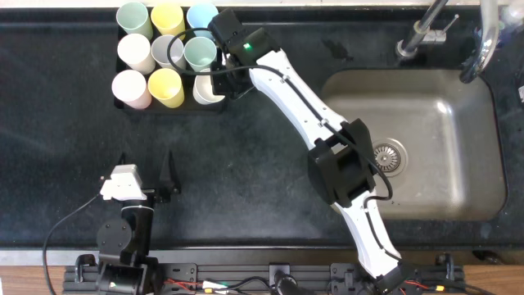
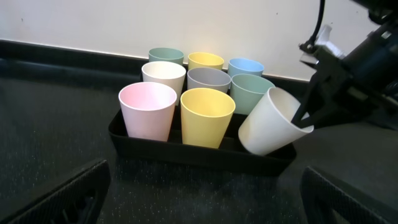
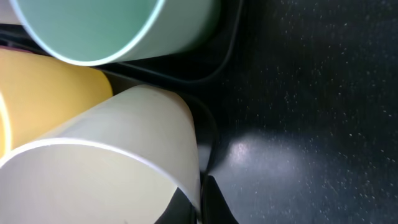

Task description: Store Cups

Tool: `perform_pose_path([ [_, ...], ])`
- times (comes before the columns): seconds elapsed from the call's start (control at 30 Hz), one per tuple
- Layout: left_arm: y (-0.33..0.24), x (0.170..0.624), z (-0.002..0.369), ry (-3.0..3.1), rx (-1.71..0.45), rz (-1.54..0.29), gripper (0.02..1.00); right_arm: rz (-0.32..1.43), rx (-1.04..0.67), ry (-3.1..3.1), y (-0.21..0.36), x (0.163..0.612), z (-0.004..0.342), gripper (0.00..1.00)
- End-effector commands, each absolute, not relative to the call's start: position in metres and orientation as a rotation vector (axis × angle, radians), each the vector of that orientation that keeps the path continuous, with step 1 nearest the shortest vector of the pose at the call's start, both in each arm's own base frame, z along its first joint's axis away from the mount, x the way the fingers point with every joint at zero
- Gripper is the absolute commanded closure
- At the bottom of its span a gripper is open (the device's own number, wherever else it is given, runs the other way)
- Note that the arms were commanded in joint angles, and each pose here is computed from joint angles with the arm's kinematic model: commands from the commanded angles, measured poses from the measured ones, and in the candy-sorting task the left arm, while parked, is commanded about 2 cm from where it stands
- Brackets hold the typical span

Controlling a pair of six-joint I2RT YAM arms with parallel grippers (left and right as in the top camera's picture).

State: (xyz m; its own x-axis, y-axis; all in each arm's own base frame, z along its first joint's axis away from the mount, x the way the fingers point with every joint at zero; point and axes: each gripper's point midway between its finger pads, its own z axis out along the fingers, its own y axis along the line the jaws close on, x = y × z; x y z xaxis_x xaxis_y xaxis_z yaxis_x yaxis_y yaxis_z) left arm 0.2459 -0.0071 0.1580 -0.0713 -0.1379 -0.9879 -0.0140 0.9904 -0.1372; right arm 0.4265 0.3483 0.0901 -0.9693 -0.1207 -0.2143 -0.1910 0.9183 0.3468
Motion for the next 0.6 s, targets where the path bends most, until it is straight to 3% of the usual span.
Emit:
perform_pose_path([
  [0.03, -0.007, 0.246, 0.158, 1.638, -0.104, -0.091, 0.018, 0.585, -0.234, 2.843, 0.359, 0.434, 0.099, 0.866],
  [0.13, -0.007, 0.246, 0.158, 1.638, -0.104, -0.092, 0.018, 0.625, -0.243, 2.820, 0.365, 0.437, 0.103, 0.763],
  [0.33, -0.007, 0.246, 0.158, 1.638, -0.104, -0.092, 0.018, 0.664, -0.204, 2.793, 0.369, 0.442, 0.115, 0.722],
  [0.4, -0.007, 0.246, 0.158, 1.638, -0.104, -0.092, 0.018, 0.680, -0.213, 2.757, 0.371, 0.445, 0.132, 0.680],
  [0.53, -0.007, 0.246, 0.158, 1.638, -0.104, -0.092, 0.018, 0.680, -0.390, 2.605, 0.370, 0.448, 0.189, 0.452],
  [0.6, -0.007, 0.246, 0.158, 1.638, -0.104, -0.092, 0.018, 0.679, -0.441, 2.553, 0.365, 0.444, 0.217, 0.397],
])
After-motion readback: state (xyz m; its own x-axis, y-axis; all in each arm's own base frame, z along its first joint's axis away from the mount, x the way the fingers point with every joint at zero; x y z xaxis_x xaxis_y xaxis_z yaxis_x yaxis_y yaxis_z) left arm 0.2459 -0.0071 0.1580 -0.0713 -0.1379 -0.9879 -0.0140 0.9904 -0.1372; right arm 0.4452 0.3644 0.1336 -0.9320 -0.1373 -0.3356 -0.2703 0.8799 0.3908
